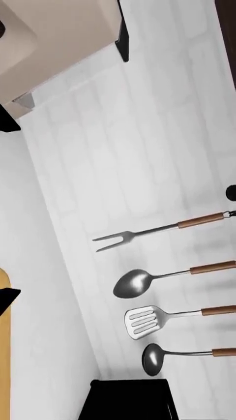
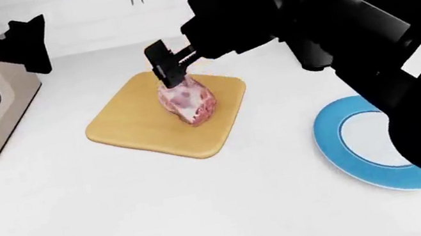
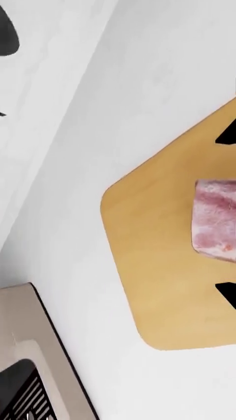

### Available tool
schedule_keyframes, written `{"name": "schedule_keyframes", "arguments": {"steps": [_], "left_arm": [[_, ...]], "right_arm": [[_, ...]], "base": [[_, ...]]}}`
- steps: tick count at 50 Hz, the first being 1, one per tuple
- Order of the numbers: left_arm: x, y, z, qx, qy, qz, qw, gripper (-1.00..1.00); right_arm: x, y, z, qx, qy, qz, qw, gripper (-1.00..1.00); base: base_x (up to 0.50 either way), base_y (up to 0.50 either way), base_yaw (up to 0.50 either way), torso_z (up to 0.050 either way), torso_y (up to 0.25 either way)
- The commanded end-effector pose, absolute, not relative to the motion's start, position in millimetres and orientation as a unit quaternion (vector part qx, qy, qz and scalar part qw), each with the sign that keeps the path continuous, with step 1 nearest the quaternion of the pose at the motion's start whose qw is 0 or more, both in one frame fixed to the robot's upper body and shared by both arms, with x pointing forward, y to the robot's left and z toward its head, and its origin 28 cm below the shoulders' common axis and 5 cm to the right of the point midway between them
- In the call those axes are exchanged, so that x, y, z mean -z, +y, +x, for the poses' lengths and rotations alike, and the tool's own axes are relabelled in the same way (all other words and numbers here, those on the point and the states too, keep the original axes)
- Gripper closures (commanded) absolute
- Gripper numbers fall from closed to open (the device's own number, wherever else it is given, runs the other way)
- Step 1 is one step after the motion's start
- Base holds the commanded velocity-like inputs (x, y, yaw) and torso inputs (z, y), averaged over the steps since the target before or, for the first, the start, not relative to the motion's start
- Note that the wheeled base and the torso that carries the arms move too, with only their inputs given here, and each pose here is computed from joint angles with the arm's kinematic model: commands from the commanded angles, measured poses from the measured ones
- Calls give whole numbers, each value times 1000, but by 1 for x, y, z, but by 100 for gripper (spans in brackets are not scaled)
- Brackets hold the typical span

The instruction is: Pick the pork loin from the plate and place it on the cutting board. Then pick the condiment bottle from the cabinet and place it next to the cutting board.

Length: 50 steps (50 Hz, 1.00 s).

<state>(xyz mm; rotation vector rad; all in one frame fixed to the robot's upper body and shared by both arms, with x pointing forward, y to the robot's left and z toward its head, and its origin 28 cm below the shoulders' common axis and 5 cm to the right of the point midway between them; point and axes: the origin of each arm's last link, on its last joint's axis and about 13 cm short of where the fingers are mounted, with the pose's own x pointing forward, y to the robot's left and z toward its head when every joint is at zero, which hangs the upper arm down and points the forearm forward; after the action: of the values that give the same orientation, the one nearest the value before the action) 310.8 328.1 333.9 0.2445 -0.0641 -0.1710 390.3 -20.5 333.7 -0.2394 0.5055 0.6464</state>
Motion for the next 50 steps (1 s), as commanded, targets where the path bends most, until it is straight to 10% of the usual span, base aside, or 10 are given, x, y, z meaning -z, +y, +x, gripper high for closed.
{"name": "schedule_keyframes", "arguments": {"steps": [1,21,50], "left_arm": [[-338,327,308,85,-37,121,988,-100],[-338,309,285,44,-73,51,995,-100],[-338,305,297,25,-90,13,996,-100]], "right_arm": [[-377,-24,387,-318,172,-78,929,-100],[-376,-112,302,-185,-23,32,982,-100],[-377,-120,294,-158,-44,46,985,-100]], "base": [[0,0,0,0,0],[0,0,0,0,0],[-189,-437,0,0,0]]}}
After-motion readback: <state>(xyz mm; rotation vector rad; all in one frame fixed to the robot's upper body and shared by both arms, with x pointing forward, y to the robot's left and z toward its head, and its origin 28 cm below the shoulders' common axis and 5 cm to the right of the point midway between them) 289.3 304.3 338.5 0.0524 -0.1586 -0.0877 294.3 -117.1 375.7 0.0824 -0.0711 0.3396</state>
